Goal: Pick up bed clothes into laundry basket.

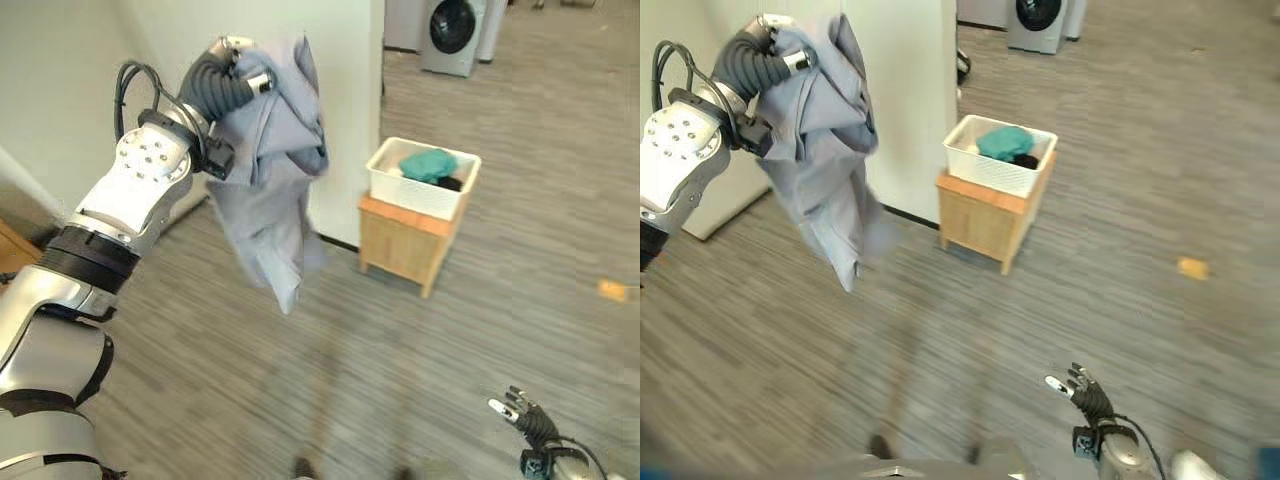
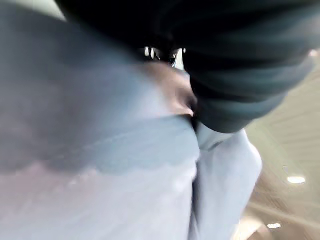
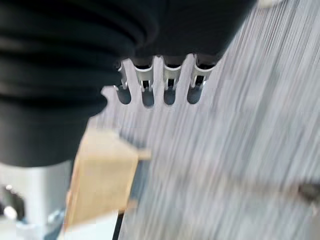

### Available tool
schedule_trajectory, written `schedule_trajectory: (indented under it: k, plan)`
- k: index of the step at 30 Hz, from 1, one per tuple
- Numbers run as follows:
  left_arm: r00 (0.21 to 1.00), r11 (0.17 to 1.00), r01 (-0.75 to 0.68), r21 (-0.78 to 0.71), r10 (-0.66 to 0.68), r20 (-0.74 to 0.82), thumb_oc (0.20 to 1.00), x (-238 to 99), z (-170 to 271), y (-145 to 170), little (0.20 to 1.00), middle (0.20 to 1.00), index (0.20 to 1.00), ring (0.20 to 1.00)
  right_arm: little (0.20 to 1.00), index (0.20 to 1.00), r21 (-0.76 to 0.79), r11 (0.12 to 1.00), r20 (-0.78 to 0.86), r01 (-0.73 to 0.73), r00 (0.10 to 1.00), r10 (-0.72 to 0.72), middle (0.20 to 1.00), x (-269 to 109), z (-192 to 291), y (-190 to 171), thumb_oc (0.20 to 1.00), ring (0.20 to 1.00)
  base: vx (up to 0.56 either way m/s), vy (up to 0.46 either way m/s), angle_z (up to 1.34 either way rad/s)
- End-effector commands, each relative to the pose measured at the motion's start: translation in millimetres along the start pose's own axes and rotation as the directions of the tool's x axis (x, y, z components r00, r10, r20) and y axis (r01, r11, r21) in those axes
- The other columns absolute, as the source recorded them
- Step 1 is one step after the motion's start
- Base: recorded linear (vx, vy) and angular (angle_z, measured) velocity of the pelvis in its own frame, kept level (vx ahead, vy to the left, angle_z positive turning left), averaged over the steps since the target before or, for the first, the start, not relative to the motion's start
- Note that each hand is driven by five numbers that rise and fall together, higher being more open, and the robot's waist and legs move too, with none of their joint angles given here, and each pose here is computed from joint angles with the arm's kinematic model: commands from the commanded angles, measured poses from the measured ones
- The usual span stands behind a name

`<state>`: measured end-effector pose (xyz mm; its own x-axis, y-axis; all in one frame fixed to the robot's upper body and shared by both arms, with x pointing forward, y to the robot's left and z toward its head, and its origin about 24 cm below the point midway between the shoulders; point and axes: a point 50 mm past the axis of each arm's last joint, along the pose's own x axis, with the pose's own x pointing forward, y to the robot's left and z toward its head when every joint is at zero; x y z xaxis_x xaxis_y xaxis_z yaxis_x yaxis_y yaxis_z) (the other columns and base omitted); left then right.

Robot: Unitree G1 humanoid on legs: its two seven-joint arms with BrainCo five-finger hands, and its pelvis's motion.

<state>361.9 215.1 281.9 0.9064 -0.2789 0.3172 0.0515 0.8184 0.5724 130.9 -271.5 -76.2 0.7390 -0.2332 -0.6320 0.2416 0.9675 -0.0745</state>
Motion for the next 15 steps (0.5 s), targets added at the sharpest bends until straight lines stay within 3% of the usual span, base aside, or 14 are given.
schedule_trajectory:
  k: [1, 4, 7, 15]
  plan:
    - [0.956, 0.968, -0.249, -0.019, 0.249, 0.155, 0.2, -3.4, 47.3, 71.4, 0.2, 0.2, 0.2, 0.2, 1.0, 1.0, 0.002, 0.999, 0.235, -0.041, 0.971, 0.039, 1.0, 10.2, 62.3, 5.0, 1.0, 1.0, 0.33, -0.057, -0.73]
    - [0.951, 0.965, -0.246, -0.088, 0.258, 0.172, 0.2, -4.3, 45.9, 68.3, 0.2, 0.2, 0.2, 0.2, 1.0, 1.0, -0.106, 0.992, 0.252, -0.07, 0.963, 0.095, 1.0, 15.0, 72.7, 11.5, 1.0, 1.0, 0.48, -0.021, -1.08]
    - [0.937, 0.958, -0.266, -0.102, 0.282, 0.204, 0.2, -12.5, 48.7, 72.1, 0.2, 0.2, 0.2, 0.2, 1.0, 1.0, -0.108, 0.986, 0.258, -0.124, 0.955, 0.148, 1.0, 16.7, 76.5, 25.7, 1.0, 1.0, 0.39, 0.083, -1.31]
    - [0.936, 0.956, -0.292, -0.027, 0.291, 0.195, 0.2, -26.2, 49.4, 84.7, 0.2, 0.2, 0.2, 0.2, 1.0, 1.0, -0.157, 0.953, 0.206, -0.259, 0.935, 0.288, 1.0, 16.6, 68.2, 57.8, 1.0, 1.0, 0.42, 0.195, -0.93]
